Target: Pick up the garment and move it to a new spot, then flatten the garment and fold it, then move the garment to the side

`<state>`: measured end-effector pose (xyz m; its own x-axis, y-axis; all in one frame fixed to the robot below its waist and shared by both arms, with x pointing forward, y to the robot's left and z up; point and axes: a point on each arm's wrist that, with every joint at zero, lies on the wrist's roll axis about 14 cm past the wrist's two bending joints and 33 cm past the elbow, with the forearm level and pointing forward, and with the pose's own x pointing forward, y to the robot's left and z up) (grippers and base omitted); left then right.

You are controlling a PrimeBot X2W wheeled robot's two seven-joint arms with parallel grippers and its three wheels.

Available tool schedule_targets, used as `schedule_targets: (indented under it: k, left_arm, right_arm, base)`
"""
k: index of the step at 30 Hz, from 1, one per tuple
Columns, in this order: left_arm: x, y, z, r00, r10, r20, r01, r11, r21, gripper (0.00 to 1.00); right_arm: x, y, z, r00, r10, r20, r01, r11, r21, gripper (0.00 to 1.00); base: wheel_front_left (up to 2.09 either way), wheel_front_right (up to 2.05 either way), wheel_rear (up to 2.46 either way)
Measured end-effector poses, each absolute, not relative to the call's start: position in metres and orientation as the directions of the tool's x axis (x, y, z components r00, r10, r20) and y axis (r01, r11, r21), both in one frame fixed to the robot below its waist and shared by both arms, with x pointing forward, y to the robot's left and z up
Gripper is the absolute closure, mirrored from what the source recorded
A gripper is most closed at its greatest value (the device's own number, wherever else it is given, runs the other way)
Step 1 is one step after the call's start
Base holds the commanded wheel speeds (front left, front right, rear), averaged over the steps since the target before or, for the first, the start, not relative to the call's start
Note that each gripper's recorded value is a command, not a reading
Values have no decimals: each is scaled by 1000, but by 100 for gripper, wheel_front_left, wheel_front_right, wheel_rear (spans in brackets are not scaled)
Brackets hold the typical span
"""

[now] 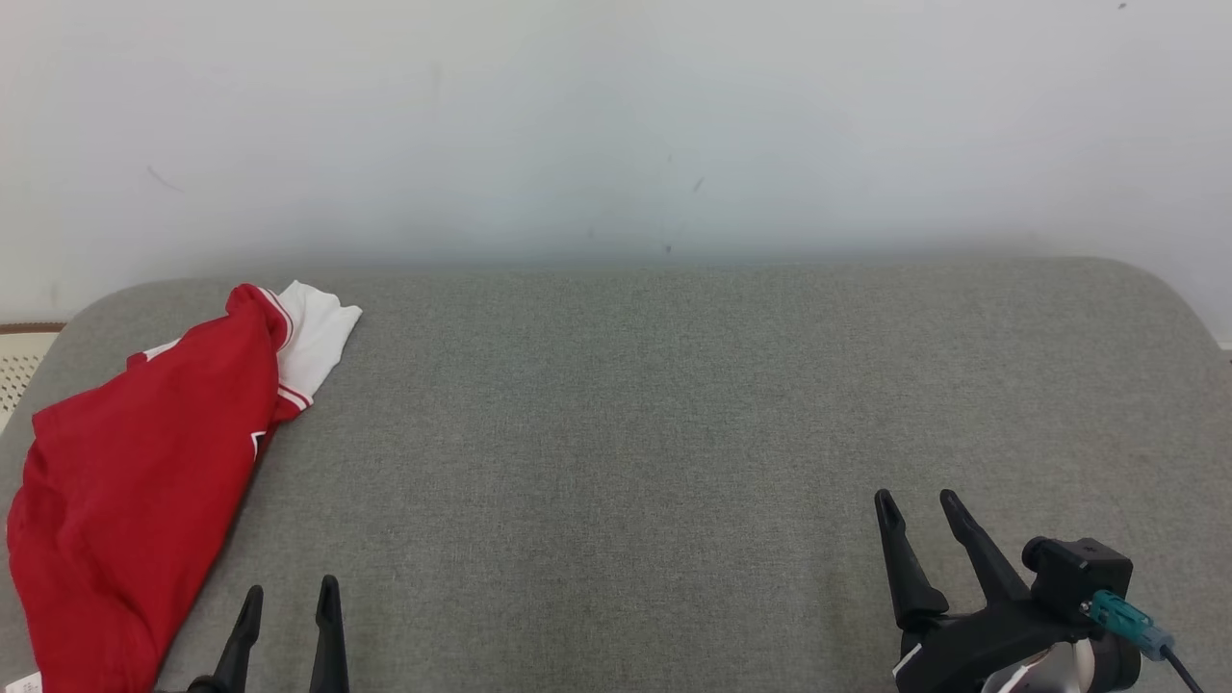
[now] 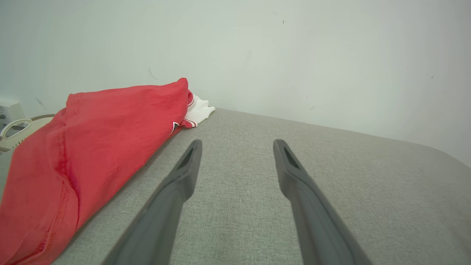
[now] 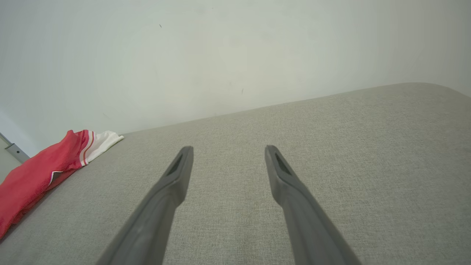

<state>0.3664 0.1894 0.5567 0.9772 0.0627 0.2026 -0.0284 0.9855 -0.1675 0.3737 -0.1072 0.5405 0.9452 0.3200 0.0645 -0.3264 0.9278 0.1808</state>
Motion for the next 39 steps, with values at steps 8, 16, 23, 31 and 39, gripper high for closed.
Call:
schedule_targets:
  k: [8, 16, 23, 31, 39]
  left_arm:
    - [362, 191, 562, 973, 60, 224, -34, 993, -117, 0]
    - [358, 191, 569, 966, 57, 251, -44, 997, -56, 0]
    - [353, 192, 574, 961, 56, 272, -54, 998, -17, 0]
    - [348, 193, 579, 954, 54, 296, -68, 997, 35, 0]
    - [347, 193, 581, 952, 53, 301, -69, 997, 44, 0]
  right_arm:
    - [369, -109, 544, 946, 314, 79, -322, 934, 154, 0]
    - [363, -105, 551, 941, 323, 101, -334, 935, 123, 0]
    - [359, -103, 556, 937, 327, 119, -340, 934, 110, 0]
    - [355, -100, 562, 932, 335, 140, -348, 934, 79, 0]
    - [353, -100, 562, 932, 336, 139, -348, 934, 75, 0]
  base:
    - [0, 0, 0]
    - [0, 0, 0]
    - [0, 0, 0]
    - [0, 0, 0]
    - [0, 0, 0]
